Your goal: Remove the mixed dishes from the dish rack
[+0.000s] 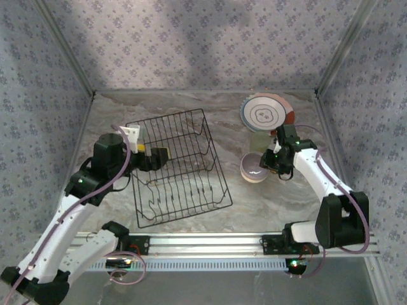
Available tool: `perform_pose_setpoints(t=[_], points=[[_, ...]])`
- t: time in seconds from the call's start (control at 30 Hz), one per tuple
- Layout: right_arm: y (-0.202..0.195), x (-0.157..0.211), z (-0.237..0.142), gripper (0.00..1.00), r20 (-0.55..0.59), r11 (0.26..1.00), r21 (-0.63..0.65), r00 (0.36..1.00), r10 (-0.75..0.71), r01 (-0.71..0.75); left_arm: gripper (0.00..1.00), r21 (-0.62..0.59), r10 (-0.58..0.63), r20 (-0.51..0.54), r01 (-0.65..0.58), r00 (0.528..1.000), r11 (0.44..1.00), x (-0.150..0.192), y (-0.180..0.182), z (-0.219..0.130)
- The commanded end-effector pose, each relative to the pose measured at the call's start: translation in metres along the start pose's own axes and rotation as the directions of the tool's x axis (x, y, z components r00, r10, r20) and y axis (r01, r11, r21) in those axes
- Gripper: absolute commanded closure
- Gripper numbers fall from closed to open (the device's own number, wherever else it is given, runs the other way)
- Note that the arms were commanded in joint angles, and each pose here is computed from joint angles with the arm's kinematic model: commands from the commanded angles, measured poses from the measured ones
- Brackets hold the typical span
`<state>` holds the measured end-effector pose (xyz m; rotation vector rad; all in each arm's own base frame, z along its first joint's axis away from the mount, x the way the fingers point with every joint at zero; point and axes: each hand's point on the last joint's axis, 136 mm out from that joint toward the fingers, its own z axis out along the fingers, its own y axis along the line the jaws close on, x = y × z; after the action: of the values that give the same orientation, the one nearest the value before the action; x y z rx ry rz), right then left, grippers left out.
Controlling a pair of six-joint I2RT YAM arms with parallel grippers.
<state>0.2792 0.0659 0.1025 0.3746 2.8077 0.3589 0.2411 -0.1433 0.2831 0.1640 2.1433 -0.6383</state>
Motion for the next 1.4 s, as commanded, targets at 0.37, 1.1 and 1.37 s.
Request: perform_pose_setpoints(t=[0.37, 1.1, 1.37], points=[[0.059, 0.002, -0.079, 0.3, 0.256, 0.972, -0.092, 0.948, -0.187, 0.216, 0.08, -0.419, -0.326, -0.169, 0.232, 0.93, 0.878, 0.05, 0.116, 0.033], [0.163, 0.056, -0.025, 0.25, 0.171, 0.848, -0.255, 0.885, -0.433, 0.464, 0.55, -0.612, -0.484, -0.163, 0.296, 0.86, 0.733, 0.091, 0.174, 0.055], [0.176, 0.06, 0.003, 0.46, 0.115, 0.849, -0.258, 0.887, -0.446, 0.461, 0.94, -0.562, -0.511, -0.163, 0.346, 0.844, 0.751, 0.088, 0.17, 0.076]])
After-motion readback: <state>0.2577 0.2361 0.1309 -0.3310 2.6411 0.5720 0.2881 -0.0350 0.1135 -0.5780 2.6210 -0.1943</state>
